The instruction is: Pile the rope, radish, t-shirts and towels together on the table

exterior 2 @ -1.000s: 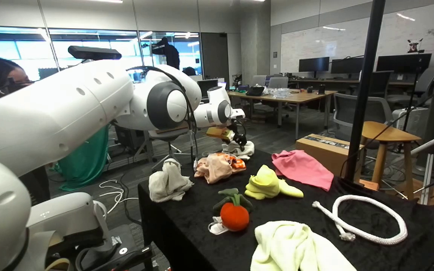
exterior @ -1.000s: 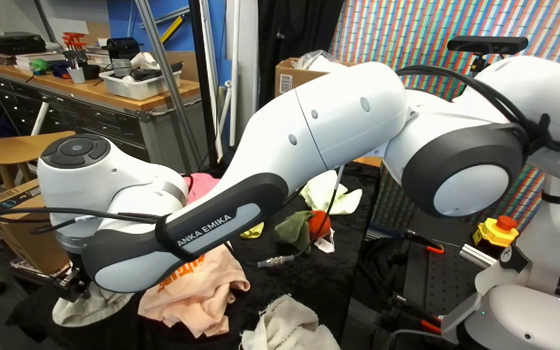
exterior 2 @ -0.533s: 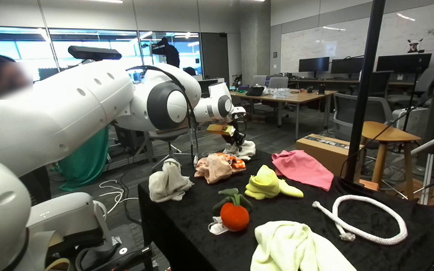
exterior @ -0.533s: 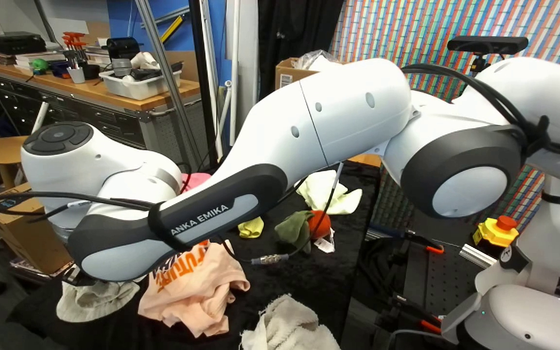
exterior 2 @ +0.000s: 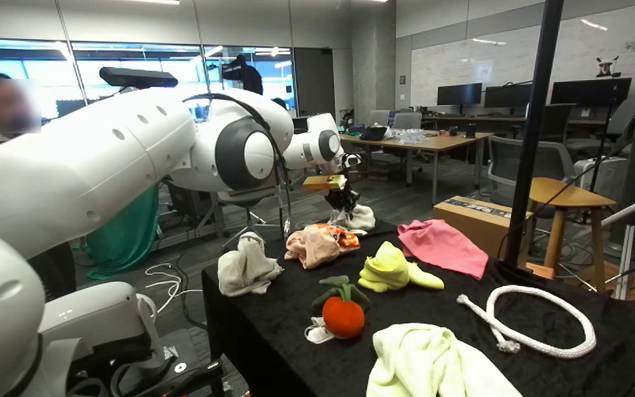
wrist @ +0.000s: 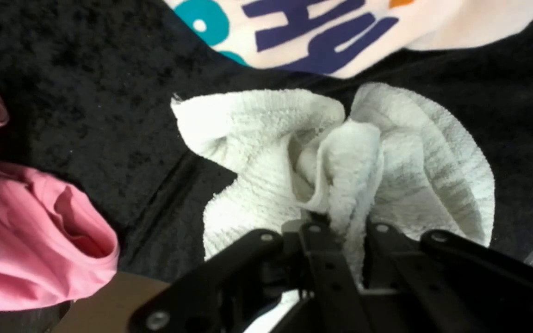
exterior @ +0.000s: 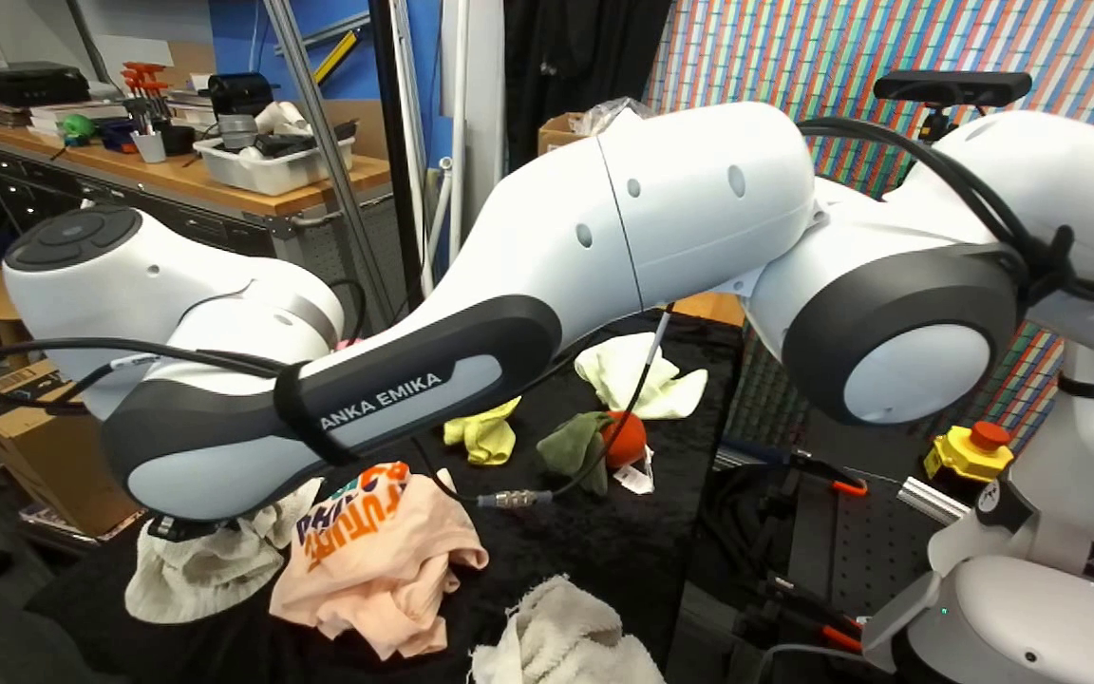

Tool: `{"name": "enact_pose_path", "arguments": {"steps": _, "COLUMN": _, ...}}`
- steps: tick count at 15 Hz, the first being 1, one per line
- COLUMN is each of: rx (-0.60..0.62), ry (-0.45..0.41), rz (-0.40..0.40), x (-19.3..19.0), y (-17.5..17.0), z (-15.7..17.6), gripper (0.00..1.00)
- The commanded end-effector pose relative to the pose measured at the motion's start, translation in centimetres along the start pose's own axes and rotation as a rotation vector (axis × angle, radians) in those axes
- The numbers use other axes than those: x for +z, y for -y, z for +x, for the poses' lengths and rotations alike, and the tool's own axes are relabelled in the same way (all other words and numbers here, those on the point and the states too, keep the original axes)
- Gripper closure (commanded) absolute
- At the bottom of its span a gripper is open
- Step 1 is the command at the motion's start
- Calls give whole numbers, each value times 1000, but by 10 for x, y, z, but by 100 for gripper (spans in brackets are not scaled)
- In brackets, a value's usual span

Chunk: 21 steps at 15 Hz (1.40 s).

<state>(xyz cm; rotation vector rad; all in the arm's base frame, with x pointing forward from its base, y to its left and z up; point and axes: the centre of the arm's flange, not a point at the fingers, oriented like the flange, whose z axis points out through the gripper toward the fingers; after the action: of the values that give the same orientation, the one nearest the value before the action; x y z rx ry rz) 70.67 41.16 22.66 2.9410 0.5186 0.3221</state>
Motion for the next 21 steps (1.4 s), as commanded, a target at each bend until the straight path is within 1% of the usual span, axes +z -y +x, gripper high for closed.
{"name": "enact_pose_path", "arguments": {"steps": 1, "rx": -21, "ry": -25, "rz": -53, "x": -28, "y": -9, "z": 25, "gripper": 96}}
{"name": "enact_pose_path", "arguments": {"steps": 4, "rx": -17, "ry": -55, "rz": -115, "x": -56, "y": -28, "z": 25, "gripper": 96}}
{"name": "enact_pose_path", "arguments": {"steps": 6, "rx": -6, "ry": -51, "rz": -153, "x": -74, "y": -47, "z": 24, "gripper": 96}}
{"name": "enact_pose_path", "arguments": {"steps": 10, "rx": 64, "ry": -50, "rz": -252, "x": -103, "y": -101, "z": 20, "gripper": 96}}
{"name": "enact_pose_path", "arguments": {"steps": 13, "rx": 134, "ry": -50, "rz": -298, "x": -123, "y": -149, "z": 22, "gripper": 96}}
{"name": "enact_pose_path", "arguments": {"steps": 16, "rx": 192, "ry": -45, "rz": -334, "x": -132, "y": -191, "z": 19, "gripper": 96}}
{"name": "enact_pose_path", "arguments": {"steps": 21, "rx": 251, "ry": 5, "rz": -387, "x": -140, "y": -243, "z": 0, "gripper": 96}}
